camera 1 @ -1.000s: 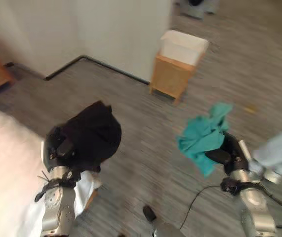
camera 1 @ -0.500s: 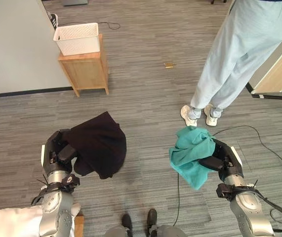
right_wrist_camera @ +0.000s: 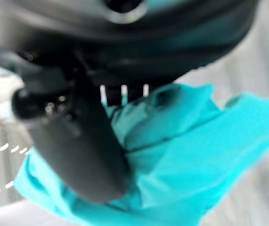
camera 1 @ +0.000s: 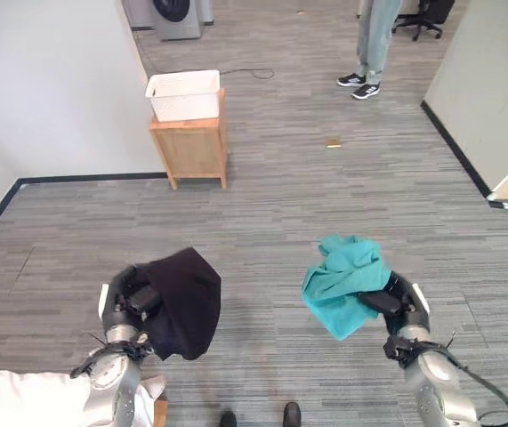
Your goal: Pick up bed clothes into laundry basket.
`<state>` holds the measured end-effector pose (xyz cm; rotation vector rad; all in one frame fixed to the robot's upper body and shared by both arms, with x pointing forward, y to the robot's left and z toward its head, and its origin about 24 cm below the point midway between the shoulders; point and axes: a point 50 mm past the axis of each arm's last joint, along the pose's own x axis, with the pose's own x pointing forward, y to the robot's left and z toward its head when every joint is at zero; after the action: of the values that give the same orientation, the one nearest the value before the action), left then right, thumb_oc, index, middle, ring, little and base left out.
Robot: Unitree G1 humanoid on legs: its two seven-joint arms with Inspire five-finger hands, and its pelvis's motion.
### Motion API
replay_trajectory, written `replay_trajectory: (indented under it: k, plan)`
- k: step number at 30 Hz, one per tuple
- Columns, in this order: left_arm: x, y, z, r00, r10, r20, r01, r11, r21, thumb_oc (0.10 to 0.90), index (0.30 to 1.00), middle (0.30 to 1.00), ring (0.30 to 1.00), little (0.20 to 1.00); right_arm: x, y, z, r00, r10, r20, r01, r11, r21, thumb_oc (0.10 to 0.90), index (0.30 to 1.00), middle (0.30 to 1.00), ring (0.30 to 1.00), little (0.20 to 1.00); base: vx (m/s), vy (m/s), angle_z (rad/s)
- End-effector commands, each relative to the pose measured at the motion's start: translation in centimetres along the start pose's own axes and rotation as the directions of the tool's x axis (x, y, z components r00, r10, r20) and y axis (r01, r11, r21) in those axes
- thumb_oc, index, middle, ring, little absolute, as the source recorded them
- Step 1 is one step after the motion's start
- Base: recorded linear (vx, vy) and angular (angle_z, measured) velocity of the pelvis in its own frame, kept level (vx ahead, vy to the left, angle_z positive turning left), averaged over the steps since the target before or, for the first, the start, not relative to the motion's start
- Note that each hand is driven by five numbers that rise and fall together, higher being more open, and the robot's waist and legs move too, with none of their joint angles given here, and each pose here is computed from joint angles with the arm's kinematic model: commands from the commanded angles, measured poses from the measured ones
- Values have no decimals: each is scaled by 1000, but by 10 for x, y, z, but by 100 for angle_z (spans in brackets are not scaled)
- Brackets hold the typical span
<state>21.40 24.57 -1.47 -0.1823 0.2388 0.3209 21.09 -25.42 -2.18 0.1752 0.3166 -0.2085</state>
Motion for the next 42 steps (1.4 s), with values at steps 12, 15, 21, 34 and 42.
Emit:
replay_trajectory:
  k: [12,15,21,34,42]
  plan:
    - [-12,40,122,836,97,540,-129,991,23,400,300,300,300,300,19,91,161,732,373,571,-326,927,-188,400,300,300,300,300,28,-102,53]
    - [-15,43,112,854,114,508,-131,991,-2,400,300,300,300,300,15,90,154,739,379,556,-326,925,-197,400,300,300,300,300,1,-45,55]
    - [-14,33,87,892,157,424,-91,981,-173,400,300,300,300,300,8,69,121,820,297,489,-258,955,-148,400,300,300,300,300,12,-30,6]
    - [-8,16,101,868,95,487,5,980,-201,400,300,300,300,300,-3,42,104,856,171,488,-139,985,-102,400,300,300,300,300,35,15,-20]
    - [-12,33,101,855,162,493,-72,978,-197,400,300,300,300,300,1,61,122,809,253,531,-188,967,-175,400,300,300,300,300,64,94,-22]
